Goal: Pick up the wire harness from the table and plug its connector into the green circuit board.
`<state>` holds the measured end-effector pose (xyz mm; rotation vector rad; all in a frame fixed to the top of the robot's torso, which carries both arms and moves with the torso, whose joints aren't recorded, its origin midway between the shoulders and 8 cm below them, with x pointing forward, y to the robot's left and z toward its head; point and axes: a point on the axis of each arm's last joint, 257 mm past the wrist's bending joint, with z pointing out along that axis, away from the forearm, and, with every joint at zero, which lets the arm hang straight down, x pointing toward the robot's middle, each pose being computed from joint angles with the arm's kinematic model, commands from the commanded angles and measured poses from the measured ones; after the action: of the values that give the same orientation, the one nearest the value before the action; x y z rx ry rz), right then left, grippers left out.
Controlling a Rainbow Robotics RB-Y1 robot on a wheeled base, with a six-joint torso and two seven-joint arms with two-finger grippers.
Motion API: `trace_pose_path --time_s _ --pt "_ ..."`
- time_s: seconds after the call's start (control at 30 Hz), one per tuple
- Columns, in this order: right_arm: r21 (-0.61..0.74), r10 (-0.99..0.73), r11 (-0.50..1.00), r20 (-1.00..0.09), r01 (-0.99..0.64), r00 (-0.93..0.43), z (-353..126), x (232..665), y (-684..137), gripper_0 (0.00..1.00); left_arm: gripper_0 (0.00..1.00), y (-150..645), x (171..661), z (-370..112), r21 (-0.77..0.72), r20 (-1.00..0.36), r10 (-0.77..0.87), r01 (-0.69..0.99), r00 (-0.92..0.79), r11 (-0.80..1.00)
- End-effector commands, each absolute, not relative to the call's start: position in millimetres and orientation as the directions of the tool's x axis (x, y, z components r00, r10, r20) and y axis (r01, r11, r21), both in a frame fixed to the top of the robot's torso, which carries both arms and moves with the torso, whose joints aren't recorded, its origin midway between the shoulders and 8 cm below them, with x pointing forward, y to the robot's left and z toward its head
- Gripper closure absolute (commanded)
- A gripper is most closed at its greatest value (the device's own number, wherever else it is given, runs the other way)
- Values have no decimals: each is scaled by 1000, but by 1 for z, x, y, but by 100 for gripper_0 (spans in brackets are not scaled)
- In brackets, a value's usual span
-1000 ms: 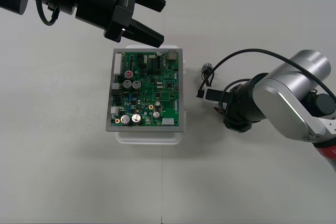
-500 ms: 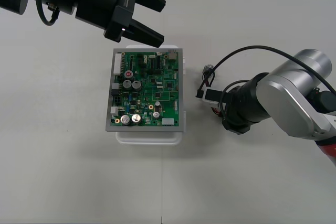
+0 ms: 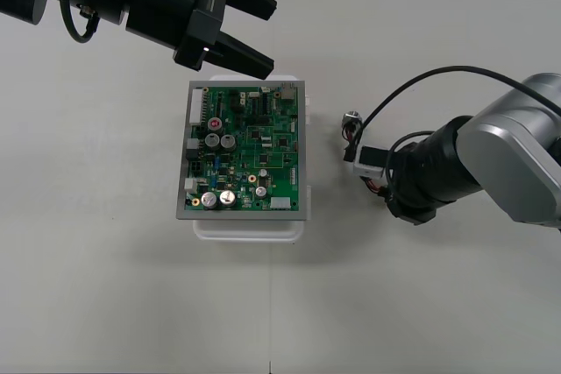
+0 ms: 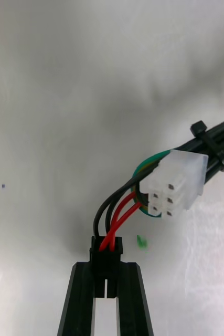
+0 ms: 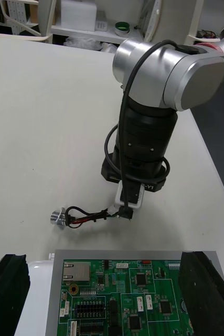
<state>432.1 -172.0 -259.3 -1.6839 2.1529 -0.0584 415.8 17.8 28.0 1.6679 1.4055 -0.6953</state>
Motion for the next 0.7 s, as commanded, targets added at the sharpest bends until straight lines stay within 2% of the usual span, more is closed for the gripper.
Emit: trace_pose_path --time_s 0.03,0.33,0.7 --pt "-331 -936 288 -297 -899 -190 -221 448 -192 100 17 5 403 44 309 -798 514 946 314 -98" --pt "-355 -930 288 -327 -890 -170 -192 459 -194 100 17 5 403 44 309 -798 514 946 314 -98" --pt "-290 -909 284 -383 -914 -161 -166 445 -202 100 17 5 403 44 309 -798 514 946 314 -98"
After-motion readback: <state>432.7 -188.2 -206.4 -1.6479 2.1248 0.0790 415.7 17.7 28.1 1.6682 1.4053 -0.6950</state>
